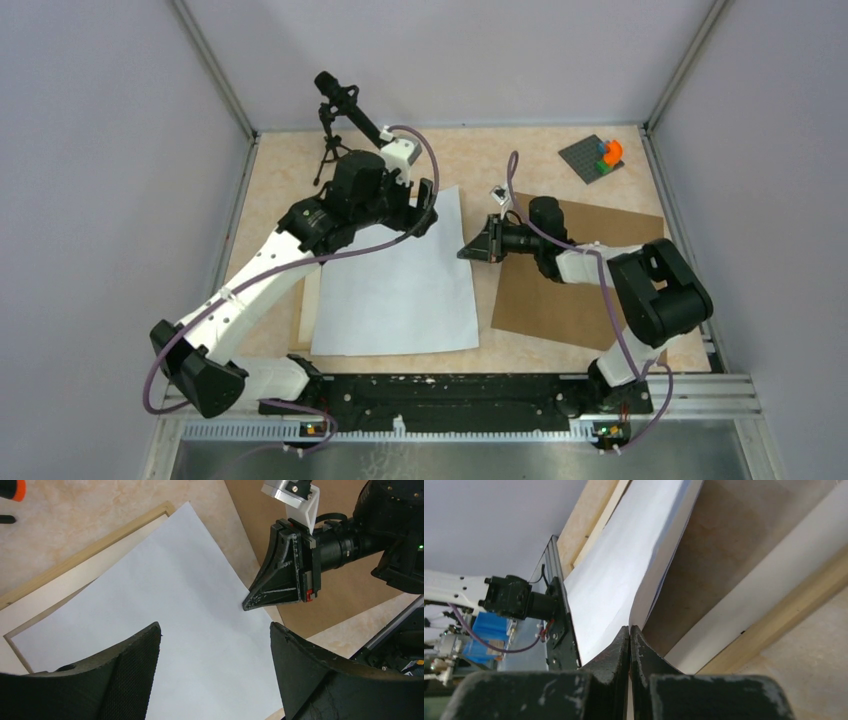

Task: Put the photo into the frame
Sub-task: Turn over the photo from the photo frame.

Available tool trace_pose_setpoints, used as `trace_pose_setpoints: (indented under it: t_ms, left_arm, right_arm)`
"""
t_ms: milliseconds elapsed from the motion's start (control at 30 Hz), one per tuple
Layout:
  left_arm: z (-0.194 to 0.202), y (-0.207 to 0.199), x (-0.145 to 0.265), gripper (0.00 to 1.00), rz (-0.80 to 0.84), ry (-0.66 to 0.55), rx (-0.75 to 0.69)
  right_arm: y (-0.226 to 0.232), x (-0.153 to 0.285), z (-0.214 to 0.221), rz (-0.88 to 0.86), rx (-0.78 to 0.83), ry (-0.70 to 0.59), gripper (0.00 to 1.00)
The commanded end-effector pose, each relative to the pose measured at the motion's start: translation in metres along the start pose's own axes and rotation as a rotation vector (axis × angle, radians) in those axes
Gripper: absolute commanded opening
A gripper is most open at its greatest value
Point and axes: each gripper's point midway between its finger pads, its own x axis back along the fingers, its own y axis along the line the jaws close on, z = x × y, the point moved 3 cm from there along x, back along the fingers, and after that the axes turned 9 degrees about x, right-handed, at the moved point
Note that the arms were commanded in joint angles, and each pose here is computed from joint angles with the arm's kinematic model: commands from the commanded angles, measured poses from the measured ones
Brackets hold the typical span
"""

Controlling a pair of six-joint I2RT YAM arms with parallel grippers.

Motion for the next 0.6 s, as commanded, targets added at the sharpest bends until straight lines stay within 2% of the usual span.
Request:
trace_pose_setpoints:
  t_ms: [0, 300, 567]
  left_arm:
    - [-0.026, -0.001, 0.025, 0.84, 0.003, -0.15, -0.019]
    - [-0.028, 0.001, 0.033, 0.84, 0.004, -0.175, -0.019]
    - [-0.03, -0.002, 0.034, 0.84, 0.018, -0.184, -0.019]
  right_arm:
    - [0.035, 0.007, -0.03, -0.088, 0.231, -0.131, 0.0]
    - [0.062, 0.022, -0.034, -0.123, 0.319, -0.174, 0.0]
    - [0.07, 0.011, -0.04, -0.21, 0.352, -0.182, 0.0]
